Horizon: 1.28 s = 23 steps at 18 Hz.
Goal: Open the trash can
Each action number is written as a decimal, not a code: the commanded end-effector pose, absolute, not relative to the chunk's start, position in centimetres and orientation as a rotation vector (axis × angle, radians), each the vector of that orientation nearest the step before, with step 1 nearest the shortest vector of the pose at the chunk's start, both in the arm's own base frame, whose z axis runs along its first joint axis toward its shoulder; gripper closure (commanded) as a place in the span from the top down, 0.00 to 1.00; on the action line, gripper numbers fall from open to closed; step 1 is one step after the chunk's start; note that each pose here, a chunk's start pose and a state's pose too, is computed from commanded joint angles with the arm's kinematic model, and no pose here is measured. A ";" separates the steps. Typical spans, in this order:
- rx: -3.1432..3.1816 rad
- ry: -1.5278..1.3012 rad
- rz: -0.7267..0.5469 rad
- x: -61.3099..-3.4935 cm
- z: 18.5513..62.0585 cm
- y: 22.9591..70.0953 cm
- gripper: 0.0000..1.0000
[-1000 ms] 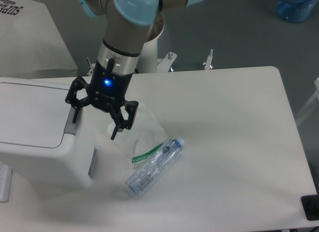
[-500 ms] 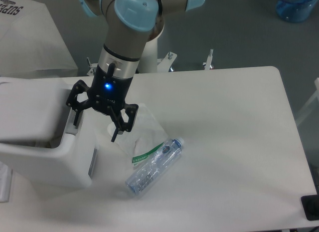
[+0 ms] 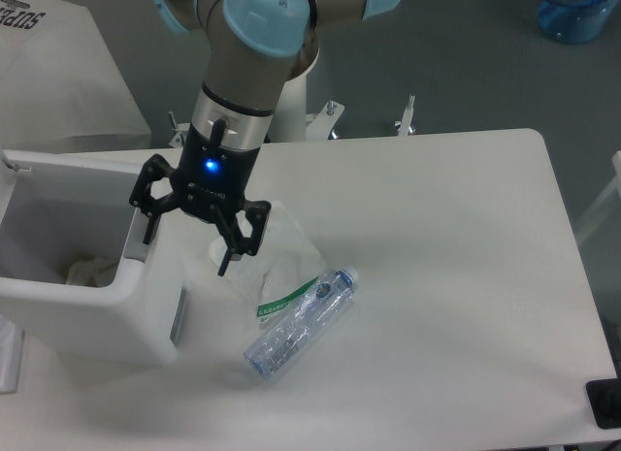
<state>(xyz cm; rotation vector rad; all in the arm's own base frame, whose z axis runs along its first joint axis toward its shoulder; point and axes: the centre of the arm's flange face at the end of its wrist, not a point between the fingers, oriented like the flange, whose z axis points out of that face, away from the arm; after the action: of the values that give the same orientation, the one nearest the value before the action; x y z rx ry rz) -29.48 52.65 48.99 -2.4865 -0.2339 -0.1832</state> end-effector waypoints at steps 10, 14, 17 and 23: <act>-2.500 -0.384 -0.079 -44.9 45.4 51.7 1.00; -2.553 -0.339 -0.020 -49.0 42.6 52.4 1.00; -2.605 -0.361 0.032 -51.7 41.0 51.0 1.00; -2.854 -0.091 0.216 -54.7 35.6 49.4 1.00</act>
<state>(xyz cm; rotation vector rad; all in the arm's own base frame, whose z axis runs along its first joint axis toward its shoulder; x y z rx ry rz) -54.70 49.44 35.61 -2.8544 -0.0906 0.2165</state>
